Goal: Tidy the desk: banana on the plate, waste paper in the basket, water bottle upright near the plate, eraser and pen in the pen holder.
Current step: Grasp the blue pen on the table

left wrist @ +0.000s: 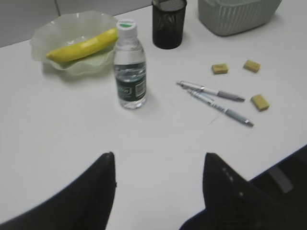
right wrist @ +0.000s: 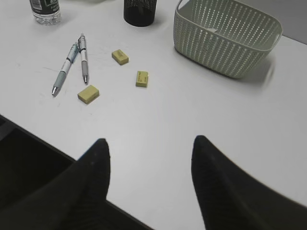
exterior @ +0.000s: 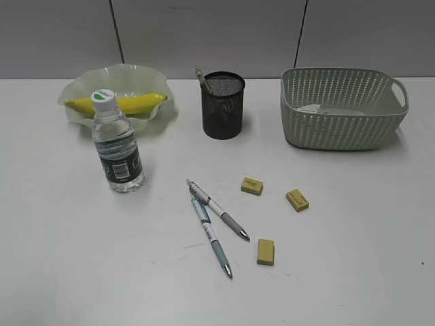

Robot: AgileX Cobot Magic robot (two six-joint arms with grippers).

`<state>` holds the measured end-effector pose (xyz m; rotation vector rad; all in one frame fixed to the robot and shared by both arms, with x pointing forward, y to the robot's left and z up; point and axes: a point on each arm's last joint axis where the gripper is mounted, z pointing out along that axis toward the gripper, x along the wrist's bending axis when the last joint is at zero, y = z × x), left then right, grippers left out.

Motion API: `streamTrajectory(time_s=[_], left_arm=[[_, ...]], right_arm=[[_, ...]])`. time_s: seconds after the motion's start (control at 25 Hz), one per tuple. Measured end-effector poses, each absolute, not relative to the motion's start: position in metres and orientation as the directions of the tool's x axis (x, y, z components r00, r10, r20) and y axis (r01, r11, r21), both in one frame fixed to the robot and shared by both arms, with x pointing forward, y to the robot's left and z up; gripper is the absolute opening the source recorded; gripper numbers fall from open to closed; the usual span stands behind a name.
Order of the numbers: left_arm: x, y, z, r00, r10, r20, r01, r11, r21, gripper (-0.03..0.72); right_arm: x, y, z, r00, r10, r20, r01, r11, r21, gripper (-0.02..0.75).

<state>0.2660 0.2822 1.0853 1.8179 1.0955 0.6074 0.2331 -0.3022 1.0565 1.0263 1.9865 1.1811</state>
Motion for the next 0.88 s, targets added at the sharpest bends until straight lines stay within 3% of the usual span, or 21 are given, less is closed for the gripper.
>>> streamTrajectory(time_s=[0.2, 0.4, 0.64, 0.88], left_arm=[[0.32, 0.242, 1.111, 0.5, 0.835, -0.23, 0.548, -0.099, 0.83, 0.435], [0.391, 0.199, 1.099, 0.419, 0.835, -0.357, 0.752, -0.099, 0.651, 0.435], [0.445, 0.164, 1.057, 0.15, 0.848, -0.509, 0.937, 0.043, 0.347, 0.435], [0.467, 0.14, 1.008, -0.105, 0.84, -0.532, 0.979, 0.181, 0.094, 0.415]], right_arm=[[0.233, -0.302, 1.056, -0.518, 0.849, -0.105, 0.312, 0.302, 0.901, 0.438], [0.233, -0.302, 1.056, -0.518, 0.849, -0.105, 0.312, 0.302, 0.901, 0.438], [0.233, -0.302, 1.056, -0.518, 0.849, -0.105, 0.312, 0.302, 0.901, 0.438], [0.233, -0.302, 1.056, -0.518, 0.849, -0.105, 0.312, 0.302, 0.901, 0.438]])
